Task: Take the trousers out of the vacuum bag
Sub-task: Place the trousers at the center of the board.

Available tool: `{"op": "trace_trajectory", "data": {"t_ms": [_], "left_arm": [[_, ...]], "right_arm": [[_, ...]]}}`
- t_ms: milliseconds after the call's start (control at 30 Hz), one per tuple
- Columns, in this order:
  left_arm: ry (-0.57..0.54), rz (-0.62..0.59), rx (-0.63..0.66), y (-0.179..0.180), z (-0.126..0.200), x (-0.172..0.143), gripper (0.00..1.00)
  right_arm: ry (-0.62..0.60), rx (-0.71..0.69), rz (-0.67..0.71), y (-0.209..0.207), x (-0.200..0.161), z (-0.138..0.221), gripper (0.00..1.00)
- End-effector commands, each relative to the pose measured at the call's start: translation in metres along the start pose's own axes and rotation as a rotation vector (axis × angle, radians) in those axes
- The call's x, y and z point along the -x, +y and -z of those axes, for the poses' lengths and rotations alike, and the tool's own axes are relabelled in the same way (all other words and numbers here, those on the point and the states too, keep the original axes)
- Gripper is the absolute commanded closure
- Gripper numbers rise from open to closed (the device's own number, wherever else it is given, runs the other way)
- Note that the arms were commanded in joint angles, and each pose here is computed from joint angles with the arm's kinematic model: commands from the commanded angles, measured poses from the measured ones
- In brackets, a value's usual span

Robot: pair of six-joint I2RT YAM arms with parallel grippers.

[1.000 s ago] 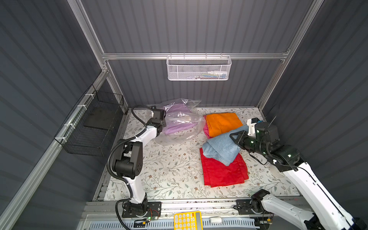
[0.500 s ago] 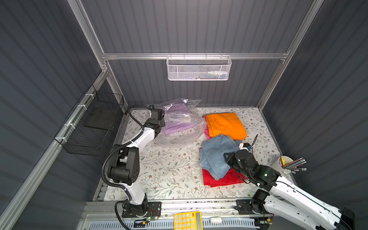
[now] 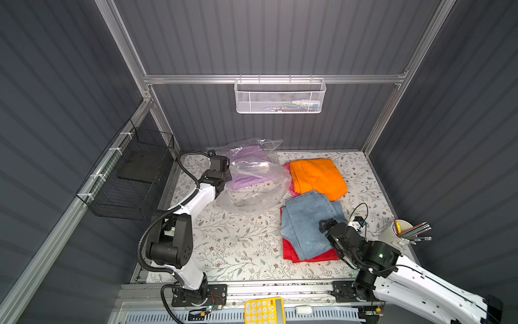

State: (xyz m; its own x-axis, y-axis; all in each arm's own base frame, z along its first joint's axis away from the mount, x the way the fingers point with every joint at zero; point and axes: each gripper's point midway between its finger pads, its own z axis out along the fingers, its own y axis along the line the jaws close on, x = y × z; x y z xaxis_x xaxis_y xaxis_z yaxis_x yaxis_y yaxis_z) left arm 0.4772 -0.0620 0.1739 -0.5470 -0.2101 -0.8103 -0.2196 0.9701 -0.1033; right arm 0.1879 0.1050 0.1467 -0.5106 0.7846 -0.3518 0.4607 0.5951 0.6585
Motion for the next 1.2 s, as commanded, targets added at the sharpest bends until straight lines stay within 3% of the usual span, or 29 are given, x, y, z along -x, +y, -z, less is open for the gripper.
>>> {"op": "trace_trajectory", "data": {"t_ms": [0,133,233,400,467,600,767,1000,1167], "left_arm": [[-0.005,0.024,-0.004,0.005,0.007,0.005,1.00],[0.009,0.026,-0.014,0.004,0.007,0.000,1.00],[0.019,0.026,-0.028,0.002,0.009,-0.003,1.00],[0.035,0.020,-0.059,-0.001,0.016,-0.003,1.00],[0.043,0.021,-0.080,-0.004,0.021,-0.004,1.00],[0.081,0.028,-0.129,-0.008,0.032,-0.013,1.00],[0.144,0.058,-0.192,-0.011,0.051,-0.031,1.00],[0.213,0.068,-0.295,-0.019,0.069,-0.058,1.00],[0.228,0.066,-0.333,-0.021,0.082,-0.065,1.00]], "right_arm": [[-0.059,-0.071,0.083,-0.017,0.025,0.031,0.01],[-0.148,-0.061,0.160,-0.004,0.057,0.064,0.01],[-0.180,0.057,0.295,0.046,0.066,0.077,0.01],[-0.063,0.163,0.468,0.115,0.033,0.056,0.01],[-0.005,0.165,0.456,0.117,0.012,0.031,0.01],[0.121,0.172,0.326,0.081,-0.036,-0.028,0.01],[0.159,0.115,0.204,0.032,-0.049,-0.066,0.01],[-0.024,0.246,0.383,0.105,0.004,-0.014,0.01],[-0.018,0.436,0.459,0.178,0.002,0.023,0.01]]}}
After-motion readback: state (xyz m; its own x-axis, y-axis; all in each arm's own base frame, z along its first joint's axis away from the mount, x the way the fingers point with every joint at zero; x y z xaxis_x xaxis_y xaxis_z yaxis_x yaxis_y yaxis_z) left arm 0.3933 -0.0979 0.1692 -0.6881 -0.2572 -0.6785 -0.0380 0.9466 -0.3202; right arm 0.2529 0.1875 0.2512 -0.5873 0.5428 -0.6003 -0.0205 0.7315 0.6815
